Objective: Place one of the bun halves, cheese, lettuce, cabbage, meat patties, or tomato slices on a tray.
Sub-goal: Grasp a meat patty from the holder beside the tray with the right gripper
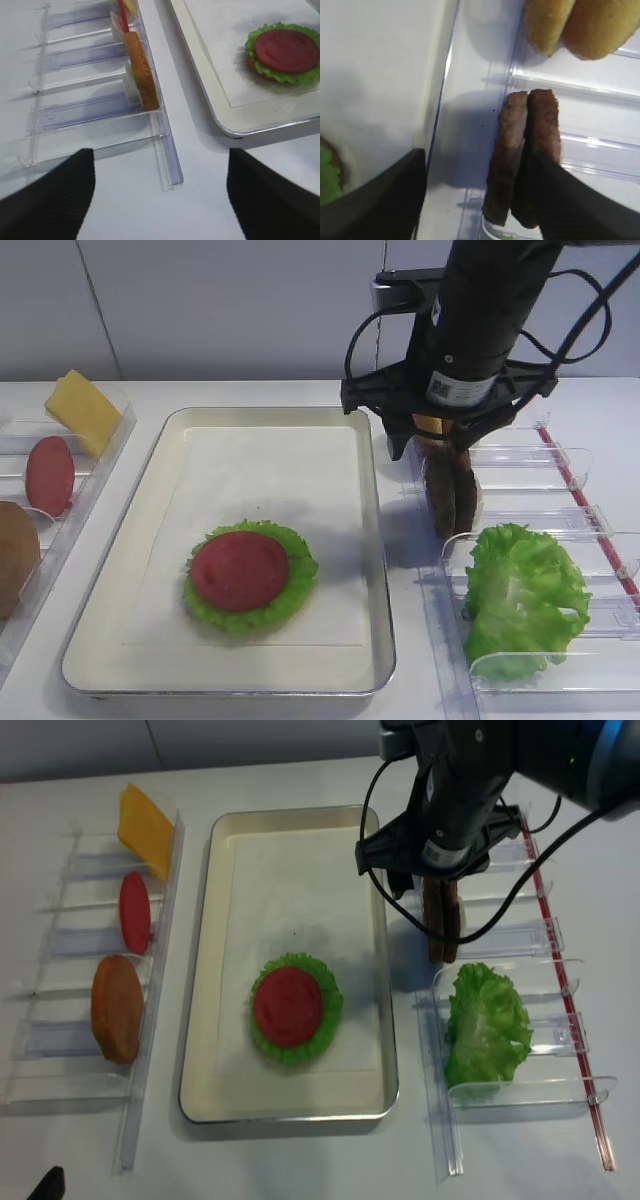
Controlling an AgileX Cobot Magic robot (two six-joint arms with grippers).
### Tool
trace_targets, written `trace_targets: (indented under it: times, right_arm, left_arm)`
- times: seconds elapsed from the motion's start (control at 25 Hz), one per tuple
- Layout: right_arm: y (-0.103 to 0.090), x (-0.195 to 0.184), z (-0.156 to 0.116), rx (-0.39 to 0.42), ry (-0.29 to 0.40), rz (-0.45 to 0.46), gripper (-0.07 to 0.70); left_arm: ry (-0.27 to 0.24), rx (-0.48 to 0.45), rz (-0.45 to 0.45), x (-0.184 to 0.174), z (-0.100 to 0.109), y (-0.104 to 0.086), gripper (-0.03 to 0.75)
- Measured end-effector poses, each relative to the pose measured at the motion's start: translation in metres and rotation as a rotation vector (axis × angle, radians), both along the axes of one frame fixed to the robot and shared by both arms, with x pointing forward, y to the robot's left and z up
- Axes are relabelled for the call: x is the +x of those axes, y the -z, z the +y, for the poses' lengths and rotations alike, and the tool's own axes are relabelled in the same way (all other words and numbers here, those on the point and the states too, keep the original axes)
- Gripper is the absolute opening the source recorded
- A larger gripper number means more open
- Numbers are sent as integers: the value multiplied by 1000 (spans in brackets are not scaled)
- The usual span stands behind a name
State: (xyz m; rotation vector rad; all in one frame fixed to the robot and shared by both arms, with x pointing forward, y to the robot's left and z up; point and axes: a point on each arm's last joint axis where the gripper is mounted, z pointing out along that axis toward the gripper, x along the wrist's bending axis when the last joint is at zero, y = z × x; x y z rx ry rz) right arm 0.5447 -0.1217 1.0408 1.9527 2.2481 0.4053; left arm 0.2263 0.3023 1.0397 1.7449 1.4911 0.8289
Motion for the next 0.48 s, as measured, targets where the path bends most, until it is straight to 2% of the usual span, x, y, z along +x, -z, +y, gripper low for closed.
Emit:
trace_targets:
  times: [0.12,0.48]
  right_arm:
    - [0,2,-2,-12,34,-12,482]
    - [0,5,1,20,47,-35,482]
  left_arm:
    - [0,0,0,0,0,0,512]
    - [0,0,0,0,0,0,512]
